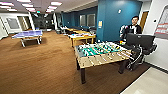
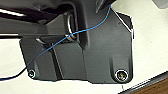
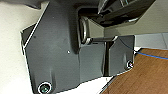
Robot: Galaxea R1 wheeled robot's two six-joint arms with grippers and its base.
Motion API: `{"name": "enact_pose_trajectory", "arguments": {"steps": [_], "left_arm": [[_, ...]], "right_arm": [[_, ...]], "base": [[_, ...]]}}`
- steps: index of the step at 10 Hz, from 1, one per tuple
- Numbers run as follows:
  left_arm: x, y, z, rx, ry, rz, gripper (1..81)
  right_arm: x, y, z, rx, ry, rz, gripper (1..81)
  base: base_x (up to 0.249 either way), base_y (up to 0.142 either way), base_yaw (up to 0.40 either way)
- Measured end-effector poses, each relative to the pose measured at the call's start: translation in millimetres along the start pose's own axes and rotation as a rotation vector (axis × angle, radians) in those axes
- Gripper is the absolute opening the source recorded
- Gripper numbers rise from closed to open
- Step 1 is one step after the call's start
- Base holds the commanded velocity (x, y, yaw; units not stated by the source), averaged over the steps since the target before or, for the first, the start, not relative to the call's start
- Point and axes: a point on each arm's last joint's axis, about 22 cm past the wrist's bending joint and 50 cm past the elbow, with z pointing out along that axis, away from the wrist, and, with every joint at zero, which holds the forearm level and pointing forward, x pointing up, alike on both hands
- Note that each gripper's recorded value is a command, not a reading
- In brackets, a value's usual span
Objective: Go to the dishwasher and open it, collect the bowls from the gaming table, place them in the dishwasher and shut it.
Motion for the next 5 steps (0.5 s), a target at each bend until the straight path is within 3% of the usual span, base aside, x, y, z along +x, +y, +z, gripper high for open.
{"name": "enact_pose_trajectory", "arguments": {"steps": [5], "left_arm": [[-0.8, 0.9, 0.3, -0.001, 0.0, 0.0, 81.1]], "right_arm": [[-2.3, 3.6, 0.1, -0.01, -0.003, -0.003, 81.1]], "base": [[0.0, 0.0, 0.365]]}}
